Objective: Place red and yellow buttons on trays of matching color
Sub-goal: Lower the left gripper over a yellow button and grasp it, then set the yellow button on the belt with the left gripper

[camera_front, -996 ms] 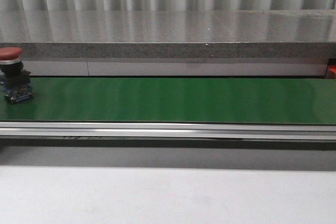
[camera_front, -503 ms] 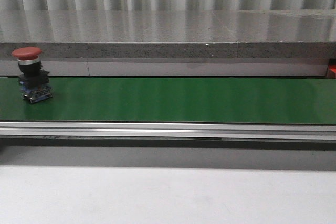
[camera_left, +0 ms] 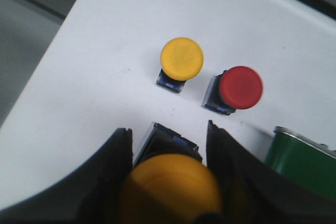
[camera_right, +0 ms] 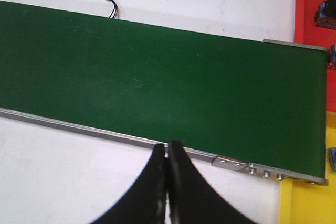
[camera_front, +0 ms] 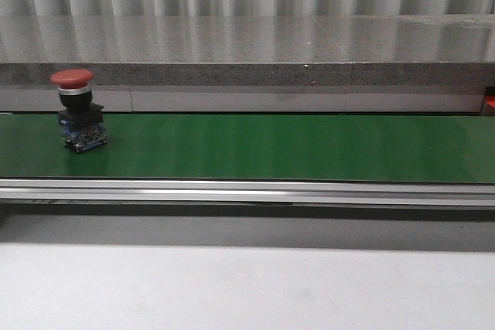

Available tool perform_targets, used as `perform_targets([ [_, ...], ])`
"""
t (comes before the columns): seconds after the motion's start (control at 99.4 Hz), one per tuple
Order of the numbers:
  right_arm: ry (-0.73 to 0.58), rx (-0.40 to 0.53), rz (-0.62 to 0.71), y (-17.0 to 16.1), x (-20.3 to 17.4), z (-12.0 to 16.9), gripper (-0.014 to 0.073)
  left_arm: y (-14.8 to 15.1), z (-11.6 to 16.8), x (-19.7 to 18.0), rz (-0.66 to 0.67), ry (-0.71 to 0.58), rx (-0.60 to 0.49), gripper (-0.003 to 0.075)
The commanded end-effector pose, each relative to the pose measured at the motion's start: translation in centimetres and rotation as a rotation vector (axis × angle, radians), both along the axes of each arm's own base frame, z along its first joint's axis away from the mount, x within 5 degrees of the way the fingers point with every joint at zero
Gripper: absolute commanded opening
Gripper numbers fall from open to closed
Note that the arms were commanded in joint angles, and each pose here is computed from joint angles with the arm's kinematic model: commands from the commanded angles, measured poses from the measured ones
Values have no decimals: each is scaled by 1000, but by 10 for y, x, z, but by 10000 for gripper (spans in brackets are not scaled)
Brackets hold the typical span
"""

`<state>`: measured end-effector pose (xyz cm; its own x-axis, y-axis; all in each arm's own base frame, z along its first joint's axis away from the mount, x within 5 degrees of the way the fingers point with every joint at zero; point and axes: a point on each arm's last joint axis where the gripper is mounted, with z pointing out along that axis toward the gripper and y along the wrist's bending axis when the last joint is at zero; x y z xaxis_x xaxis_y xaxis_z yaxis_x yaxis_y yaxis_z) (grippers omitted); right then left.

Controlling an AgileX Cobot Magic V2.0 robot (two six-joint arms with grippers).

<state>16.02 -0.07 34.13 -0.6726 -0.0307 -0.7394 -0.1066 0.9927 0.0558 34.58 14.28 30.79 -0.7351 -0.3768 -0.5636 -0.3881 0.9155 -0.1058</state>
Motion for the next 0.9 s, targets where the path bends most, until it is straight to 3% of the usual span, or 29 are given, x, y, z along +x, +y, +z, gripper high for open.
perform_targets([
  [0.0, -86, -1, -4, 1, 0, 14, -124, -18, 49, -13, -25, -148, 40, -19],
  [0.242, -86, -1, -4, 1, 0, 14, -124, -62, 64, -24, -160, -123, 37, -19],
  [0.513, -86, -1, -4, 1, 0, 14, -124, -112, 30, -18, -313, -54, 14, -19],
  [0.886, -86, -1, -4, 1, 0, 14, -124, -124, -6, -16, -345, -1, 14, -19],
])
